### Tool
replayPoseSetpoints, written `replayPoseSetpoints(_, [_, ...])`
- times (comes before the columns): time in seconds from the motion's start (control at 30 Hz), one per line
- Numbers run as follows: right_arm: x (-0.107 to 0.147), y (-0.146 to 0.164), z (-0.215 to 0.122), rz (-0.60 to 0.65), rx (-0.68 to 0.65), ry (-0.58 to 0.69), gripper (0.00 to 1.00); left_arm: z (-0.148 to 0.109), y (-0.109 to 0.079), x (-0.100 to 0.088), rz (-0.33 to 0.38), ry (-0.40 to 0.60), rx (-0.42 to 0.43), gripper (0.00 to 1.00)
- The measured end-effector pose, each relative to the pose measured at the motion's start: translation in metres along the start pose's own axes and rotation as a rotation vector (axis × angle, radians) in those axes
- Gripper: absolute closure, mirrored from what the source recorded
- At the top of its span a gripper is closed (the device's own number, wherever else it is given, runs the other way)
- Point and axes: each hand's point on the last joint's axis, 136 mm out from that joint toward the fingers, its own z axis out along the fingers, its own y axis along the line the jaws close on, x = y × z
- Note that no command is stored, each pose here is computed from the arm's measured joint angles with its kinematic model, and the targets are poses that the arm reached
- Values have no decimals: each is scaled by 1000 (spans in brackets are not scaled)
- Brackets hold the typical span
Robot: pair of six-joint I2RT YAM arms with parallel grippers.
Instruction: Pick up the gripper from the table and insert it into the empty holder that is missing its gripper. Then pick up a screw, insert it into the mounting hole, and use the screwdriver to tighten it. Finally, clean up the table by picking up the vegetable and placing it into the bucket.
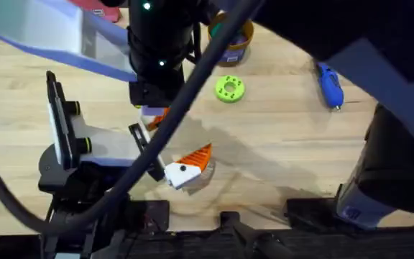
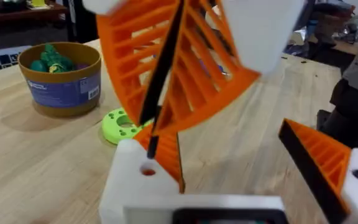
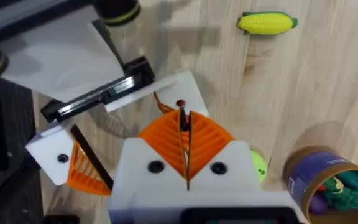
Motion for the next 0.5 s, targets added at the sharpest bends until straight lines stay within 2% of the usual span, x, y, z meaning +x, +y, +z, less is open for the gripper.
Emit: replayPoseSetpoints(0.5, [4, 2, 18, 4, -33, 44, 995, 0, 0, 0, 0, 0, 0, 15])
